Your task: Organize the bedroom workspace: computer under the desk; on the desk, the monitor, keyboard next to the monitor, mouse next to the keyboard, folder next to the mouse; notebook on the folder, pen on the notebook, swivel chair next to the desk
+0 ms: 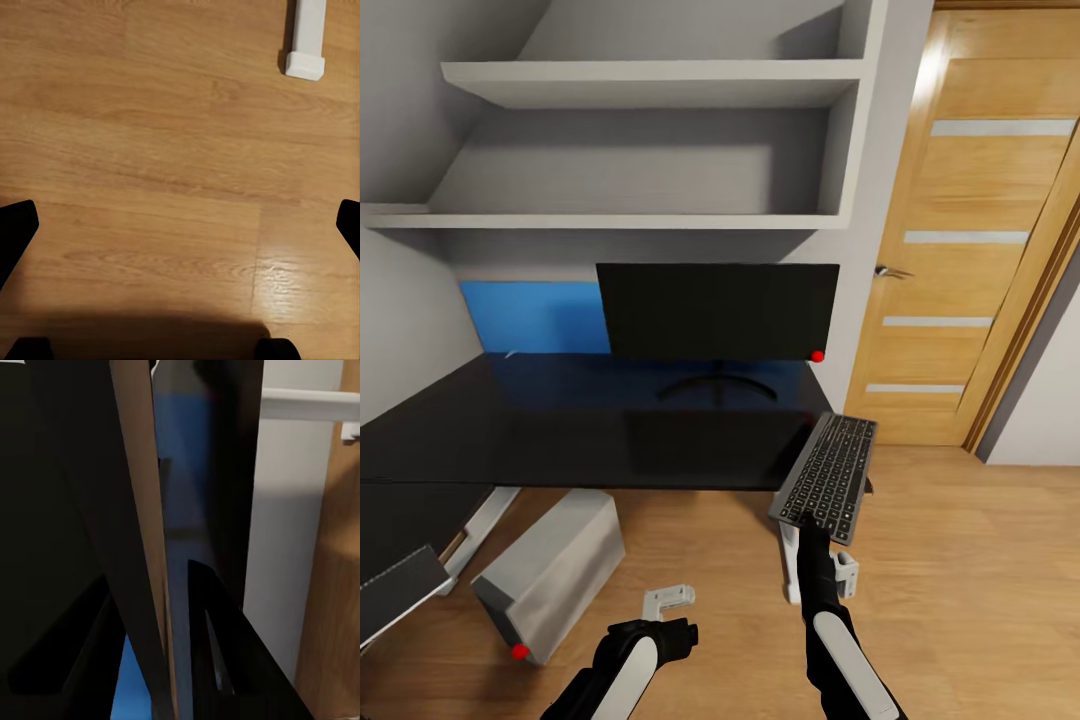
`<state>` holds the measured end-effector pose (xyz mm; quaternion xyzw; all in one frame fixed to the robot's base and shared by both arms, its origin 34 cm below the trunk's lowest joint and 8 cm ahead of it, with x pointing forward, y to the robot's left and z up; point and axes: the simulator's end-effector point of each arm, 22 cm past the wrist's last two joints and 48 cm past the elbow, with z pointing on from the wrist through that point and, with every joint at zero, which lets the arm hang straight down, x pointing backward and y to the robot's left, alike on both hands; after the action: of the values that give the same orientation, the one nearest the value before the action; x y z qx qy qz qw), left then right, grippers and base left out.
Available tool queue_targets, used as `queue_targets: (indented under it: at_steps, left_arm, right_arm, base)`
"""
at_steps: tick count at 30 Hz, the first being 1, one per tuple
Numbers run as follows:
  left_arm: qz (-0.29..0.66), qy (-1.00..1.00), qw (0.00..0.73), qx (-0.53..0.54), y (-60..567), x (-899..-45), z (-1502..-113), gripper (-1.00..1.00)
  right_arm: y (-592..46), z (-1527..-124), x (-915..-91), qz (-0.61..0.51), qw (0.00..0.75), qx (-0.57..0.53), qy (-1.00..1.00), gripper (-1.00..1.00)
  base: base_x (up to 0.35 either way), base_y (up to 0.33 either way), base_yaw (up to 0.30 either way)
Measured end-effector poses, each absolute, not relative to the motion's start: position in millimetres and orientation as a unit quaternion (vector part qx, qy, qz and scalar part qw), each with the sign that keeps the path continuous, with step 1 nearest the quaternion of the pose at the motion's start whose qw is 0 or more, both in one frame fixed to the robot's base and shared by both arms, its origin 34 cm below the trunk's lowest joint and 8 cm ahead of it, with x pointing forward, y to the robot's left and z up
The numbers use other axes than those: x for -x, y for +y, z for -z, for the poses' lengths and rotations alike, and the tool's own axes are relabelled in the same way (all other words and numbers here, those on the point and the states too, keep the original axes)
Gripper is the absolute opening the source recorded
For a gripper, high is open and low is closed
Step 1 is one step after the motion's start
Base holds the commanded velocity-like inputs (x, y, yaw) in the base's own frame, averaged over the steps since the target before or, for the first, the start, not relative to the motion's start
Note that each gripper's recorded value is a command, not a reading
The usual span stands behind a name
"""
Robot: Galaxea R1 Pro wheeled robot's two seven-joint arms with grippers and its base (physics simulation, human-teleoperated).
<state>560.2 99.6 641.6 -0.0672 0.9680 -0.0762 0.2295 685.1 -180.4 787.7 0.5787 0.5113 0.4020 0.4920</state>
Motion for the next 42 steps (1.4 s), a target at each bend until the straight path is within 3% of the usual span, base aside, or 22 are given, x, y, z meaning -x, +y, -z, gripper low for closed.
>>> queue_targets:
  at_steps: [42]
  left_arm:
    - [0.070,0.971,0.218,0.066,103,-553,-632,1.00]
  right_arm:
    - [-187,-785,-684,-0.393,0.494,-0.586,0.508,-1.00]
  base:
    - [0.054,-0.004,0.000]
